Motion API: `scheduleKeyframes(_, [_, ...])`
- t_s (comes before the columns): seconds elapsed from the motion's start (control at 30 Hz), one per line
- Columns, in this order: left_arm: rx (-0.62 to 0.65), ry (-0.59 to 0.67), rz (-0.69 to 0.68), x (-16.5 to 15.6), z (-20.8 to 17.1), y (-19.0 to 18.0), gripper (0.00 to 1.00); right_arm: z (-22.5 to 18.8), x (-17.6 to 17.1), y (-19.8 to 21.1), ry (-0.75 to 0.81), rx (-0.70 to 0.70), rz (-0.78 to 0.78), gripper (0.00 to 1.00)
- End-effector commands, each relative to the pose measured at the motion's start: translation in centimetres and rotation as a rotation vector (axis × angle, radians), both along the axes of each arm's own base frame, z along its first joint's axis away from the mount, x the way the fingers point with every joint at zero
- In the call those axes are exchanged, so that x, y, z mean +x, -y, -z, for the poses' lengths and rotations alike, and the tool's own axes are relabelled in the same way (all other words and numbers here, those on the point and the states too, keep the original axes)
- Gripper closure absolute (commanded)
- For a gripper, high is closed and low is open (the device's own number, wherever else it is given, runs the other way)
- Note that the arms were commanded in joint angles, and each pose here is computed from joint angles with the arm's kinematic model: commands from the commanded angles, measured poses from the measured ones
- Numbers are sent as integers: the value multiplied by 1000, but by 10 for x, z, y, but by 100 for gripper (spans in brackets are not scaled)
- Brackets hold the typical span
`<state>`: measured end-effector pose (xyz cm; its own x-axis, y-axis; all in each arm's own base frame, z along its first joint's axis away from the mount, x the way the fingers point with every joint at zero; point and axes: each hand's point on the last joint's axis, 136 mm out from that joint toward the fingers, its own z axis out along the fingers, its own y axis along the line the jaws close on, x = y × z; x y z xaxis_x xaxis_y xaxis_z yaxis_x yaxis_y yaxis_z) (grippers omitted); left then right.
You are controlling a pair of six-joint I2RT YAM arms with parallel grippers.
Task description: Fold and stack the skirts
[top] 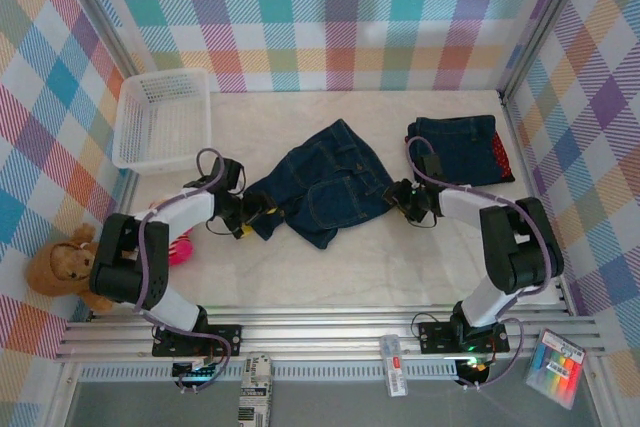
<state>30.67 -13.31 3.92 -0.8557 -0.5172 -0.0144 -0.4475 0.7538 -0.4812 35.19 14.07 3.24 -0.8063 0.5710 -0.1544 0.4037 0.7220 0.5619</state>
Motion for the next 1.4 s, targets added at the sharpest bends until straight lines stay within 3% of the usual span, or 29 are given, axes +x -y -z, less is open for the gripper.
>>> scheduleKeyframes(0.0, [-14,57,31,21,14,20,39,-25,31,-21,140,96,-48,65])
scheduleKeyframes(0.03, [-20,70,20,31,16,22,58,-31,34,-22,167,100,-56,72])
scheduleKeyframes(0.07, [-28,82,2,44,16,24,86,-41,38,-23,199,101,-63,80])
scheduleKeyframes(0.1, [-31,94,-13,55,11,25,100,-52,40,-22,229,97,-70,87])
scheduleKeyframes(0.2, [16,204,-48,72,-31,15,100,-82,32,-16,280,63,-80,100])
scheduleKeyframes(0.37, [243,404,-117,45,-142,-43,100,-119,-6,14,322,-7,11,100])
scheduleKeyframes(0.5, [289,595,-175,24,-231,-69,100,-155,-28,28,393,-25,45,100])
scheduleKeyframes(0.57, [280,635,-163,26,-254,-69,100,-167,-27,27,413,-16,34,100])
scheduleKeyframes(0.7, [281,605,-25,70,-245,-49,100,-163,-6,20,393,-35,8,97])
scheduleKeyframes(0.87, [229,415,168,146,-153,-7,99,-113,22,9,235,-78,-33,91])
scheduleKeyframes(0.93, [197,332,208,165,-118,6,93,-96,28,5,194,-81,-48,90])
scheduleKeyframes(1.0, [185,280,222,174,-99,12,79,-81,29,3,160,-73,-54,89])
scheduleKeyframes(1.1, [171,279,233,167,-102,15,58,-68,26,3,129,-73,-48,88])
scheduleKeyframes(1.17, [204,304,251,148,-110,9,34,-60,23,4,114,-71,-37,87])
scheduleKeyframes(1.23, [251,332,283,122,-114,3,18,-55,21,5,101,-73,-32,87])
scheduleKeyframes(1.3, [336,333,319,93,-109,-5,10,-51,20,5,85,-76,-31,86])
scheduleKeyframes(1.37, [395,276,318,61,-100,-14,8,-48,18,5,73,-77,-33,85])
